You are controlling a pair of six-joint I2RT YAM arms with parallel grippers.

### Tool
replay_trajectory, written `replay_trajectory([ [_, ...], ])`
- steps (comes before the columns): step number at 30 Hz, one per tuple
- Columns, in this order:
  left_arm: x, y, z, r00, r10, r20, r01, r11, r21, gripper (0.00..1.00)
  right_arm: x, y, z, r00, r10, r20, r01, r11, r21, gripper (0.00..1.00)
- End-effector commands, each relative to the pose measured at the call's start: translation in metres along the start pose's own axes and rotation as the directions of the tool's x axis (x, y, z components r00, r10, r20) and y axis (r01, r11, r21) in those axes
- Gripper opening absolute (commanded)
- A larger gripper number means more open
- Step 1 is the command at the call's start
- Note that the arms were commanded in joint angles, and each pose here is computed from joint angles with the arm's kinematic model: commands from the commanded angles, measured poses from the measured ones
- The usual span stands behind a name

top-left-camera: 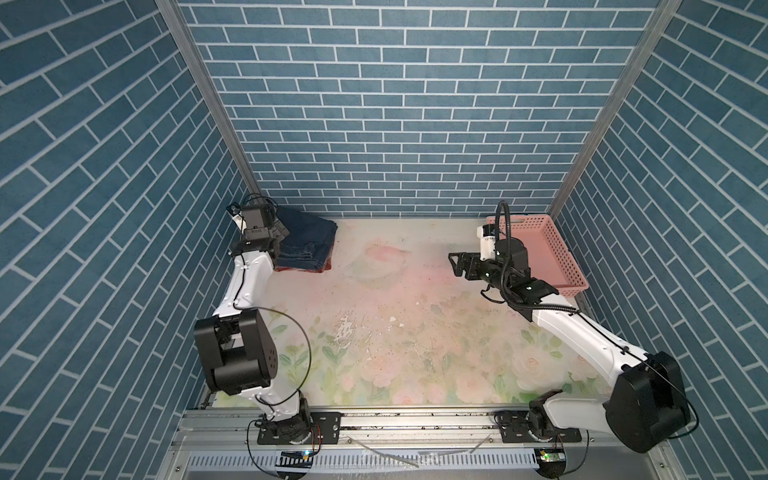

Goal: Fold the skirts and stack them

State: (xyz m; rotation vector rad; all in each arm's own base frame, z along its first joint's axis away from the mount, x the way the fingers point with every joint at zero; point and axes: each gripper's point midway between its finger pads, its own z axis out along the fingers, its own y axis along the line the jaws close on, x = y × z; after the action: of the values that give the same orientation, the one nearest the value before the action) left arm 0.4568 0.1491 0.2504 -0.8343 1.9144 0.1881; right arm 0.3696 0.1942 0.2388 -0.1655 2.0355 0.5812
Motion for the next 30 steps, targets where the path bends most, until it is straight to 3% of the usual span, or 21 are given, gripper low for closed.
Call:
replay_trajectory([
  [1, 0.003, -0.027, -0.015, 0.997, 0.061, 0.05, -0.069, 0.982, 0.177, 1.0, 0.003, -0.026, -0.018, 0.998, -0.067, 0.008, 0.066, 0.993, 0.102, 0.98],
  [5, 0.0, -0.059, -0.05, 0.979, 0.16, 0.122, -0.191, 0.933, 0.304, 1.0, -0.008, -0.057, -0.04, 0.994, -0.103, 0.047, 0.091, 0.973, 0.212, 0.99],
  [9, 0.017, -0.09, -0.085, 0.949, 0.266, 0.169, -0.313, 0.852, 0.419, 0.99, -0.009, -0.095, -0.063, 0.991, -0.099, 0.095, 0.065, 0.948, 0.313, 0.99],
  [13, 0.047, -0.089, -0.103, 0.961, 0.228, 0.159, -0.277, 0.824, 0.495, 1.0, 0.008, -0.139, -0.073, 0.985, -0.117, 0.129, 0.048, 0.895, 0.443, 0.99],
  [16, 0.077, -0.074, -0.103, 0.966, 0.204, 0.159, -0.256, 0.836, 0.486, 1.0, 0.023, -0.169, -0.074, 0.983, -0.122, 0.138, 0.035, 0.86, 0.509, 0.99],
  [19, 0.11, -0.047, -0.085, 0.975, 0.184, 0.127, -0.221, 0.883, 0.414, 0.99, 0.035, -0.192, -0.075, 0.978, -0.152, 0.141, 0.047, 0.824, 0.565, 0.99],
  [22, 0.137, -0.033, -0.069, 0.976, 0.198, 0.088, -0.217, 0.901, 0.375, 1.0, 0.049, -0.208, -0.072, 0.977, -0.169, 0.134, 0.057, 0.802, 0.595, 0.99],
  [30, 0.164, -0.002, -0.048, 0.933, 0.353, 0.073, -0.36, 0.904, 0.23, 1.0, 0.075, -0.239, -0.064, 0.985, -0.137, 0.102, 0.041, 0.772, 0.634, 0.99],
])
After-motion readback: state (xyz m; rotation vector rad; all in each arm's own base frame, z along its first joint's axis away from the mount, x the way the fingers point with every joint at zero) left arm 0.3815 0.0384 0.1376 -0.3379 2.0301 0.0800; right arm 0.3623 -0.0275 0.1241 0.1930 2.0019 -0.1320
